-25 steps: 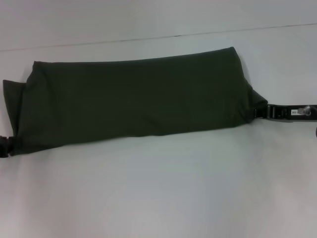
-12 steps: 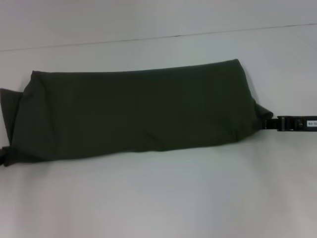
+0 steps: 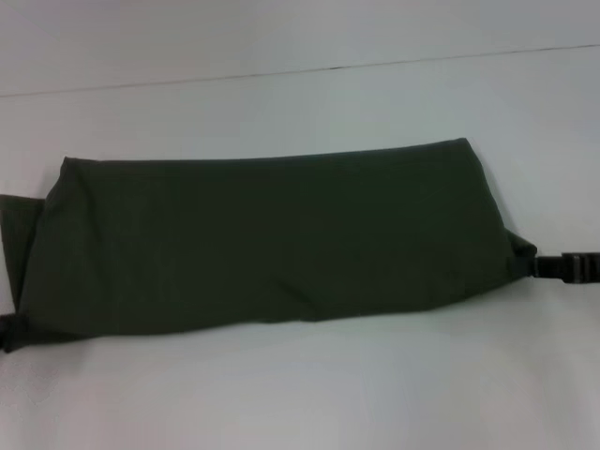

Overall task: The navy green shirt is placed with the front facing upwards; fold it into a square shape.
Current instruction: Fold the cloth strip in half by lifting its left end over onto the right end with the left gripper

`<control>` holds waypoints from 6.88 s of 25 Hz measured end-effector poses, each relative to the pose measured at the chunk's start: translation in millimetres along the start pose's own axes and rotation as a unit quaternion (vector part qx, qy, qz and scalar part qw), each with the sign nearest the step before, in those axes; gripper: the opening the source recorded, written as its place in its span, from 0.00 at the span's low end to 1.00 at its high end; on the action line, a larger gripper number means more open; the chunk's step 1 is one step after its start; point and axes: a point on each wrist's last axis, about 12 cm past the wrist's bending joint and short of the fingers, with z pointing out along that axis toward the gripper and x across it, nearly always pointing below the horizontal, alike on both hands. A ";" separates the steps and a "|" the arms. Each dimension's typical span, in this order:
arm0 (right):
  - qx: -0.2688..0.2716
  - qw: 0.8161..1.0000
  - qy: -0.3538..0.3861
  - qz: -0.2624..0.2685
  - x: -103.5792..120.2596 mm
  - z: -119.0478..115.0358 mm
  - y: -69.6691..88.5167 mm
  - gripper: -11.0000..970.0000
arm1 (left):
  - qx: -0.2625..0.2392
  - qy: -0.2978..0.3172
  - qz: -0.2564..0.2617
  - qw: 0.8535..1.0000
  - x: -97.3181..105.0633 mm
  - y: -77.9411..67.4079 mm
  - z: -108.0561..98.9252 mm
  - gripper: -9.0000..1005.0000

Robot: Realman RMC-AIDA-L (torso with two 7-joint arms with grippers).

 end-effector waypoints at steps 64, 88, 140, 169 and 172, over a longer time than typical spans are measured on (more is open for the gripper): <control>-0.005 0.995 0.098 -0.001 36.7 -23.5 -3.7 0.26 | 0.041 0.011 -0.050 0.998 59.9 -17.4 -41.2 0.10; -0.020 0.998 -0.057 -0.025 -5.9 -55.1 5.4 0.66 | -0.013 -0.051 -0.047 0.997 28.3 5.7 -47.5 0.82; -0.093 0.967 -0.198 -0.133 -27.8 -1.0 29.7 0.96 | -0.026 0.055 -0.035 0.998 -28.3 19.6 -0.1 0.86; -0.097 0.965 -0.203 -0.132 -29.5 -1.3 30.9 0.96 | -0.050 0.059 -0.032 0.997 -40.4 26.8 9.8 0.86; -0.098 0.965 -0.203 -0.131 -29.7 -1.3 31.1 0.96 | -0.047 0.064 -0.030 0.996 -40.3 26.0 12.4 0.86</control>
